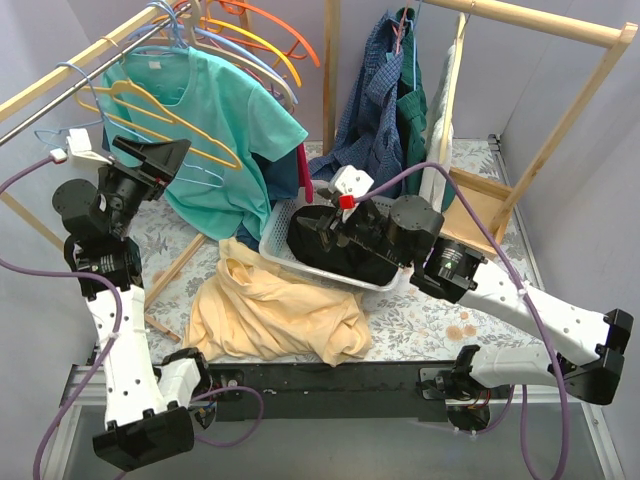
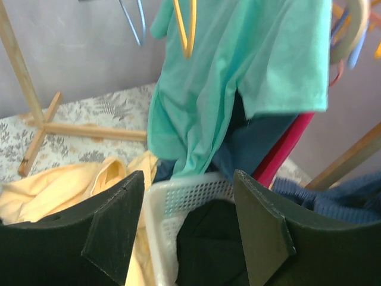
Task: Remove the t-shirt from the hanger
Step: Place the hanger at the clothesline, then pick up the T-shirt from the center of the board.
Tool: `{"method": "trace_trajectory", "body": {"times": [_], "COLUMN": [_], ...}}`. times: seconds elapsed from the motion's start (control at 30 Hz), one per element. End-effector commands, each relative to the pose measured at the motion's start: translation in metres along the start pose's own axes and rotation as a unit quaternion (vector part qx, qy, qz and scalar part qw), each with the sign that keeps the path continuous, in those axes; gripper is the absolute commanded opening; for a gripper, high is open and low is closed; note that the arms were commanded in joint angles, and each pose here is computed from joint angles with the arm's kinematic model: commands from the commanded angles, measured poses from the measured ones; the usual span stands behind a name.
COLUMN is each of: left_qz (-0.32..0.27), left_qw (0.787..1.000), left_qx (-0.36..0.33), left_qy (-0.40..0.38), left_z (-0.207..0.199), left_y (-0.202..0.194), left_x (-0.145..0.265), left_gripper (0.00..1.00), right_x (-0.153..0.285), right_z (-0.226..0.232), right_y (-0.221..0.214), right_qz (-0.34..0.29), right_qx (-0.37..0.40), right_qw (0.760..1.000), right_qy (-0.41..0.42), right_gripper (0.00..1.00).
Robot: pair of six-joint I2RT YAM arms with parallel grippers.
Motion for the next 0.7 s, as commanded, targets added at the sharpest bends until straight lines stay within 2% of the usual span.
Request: {"method": "trace_trajectory", "body": {"times": [0.0,0.23,0.4,0.53,0.67], "left_qz": [-0.018,-0.025,-0.008,0.012,0.02], "left_qw": [0.997,0.987,0.978,0.967,0.966], "left_qx": [-0.079,-0.154,-0.197,-0.23,-0.228], "left_qy": [-0.018,-0.034,-0.066,-0.108,-0.119], "left_z": [-0.03,-0.057,-0.067,-0.075,-0.077], "left_y": [0.01,0.017,0.006,-0.003,-0.008], "left_x": [0.024,0.044,0.052,0.057,0.057], "left_gripper": [0.98,0.98,0.98,0.98,0.98], "right_x": [0.008,-0.003,-0.023,-0.044,-0.057], "right_z": [0.0,0.032,0.059,0.088,0.107], "right_y": [-0.047,-0.133,-0.166,-0.21,-0.237], "right_qz": [0.077,0.207,0.241,0.299,0.326], "right_qx": [-0.047,-0.069,-0.09,-0.088,-0.095], "right_qw": [0.995,0.976,0.965,0.947,0.937], "right_qy": [-0.029,0.001,0.046,0.077,0.081], "right_gripper": [0.69,0.68,0.68,0.68,0.72]}}
Point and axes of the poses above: each gripper's point midway between its finger pads, its own x axis back along the fingers, its own z axis along the line the jaws close on, y = z × x, the point moved 6 cm from there along x, back along the fingers, and after that the axes turned 10 degrees about -x, right-handed, at the moved point
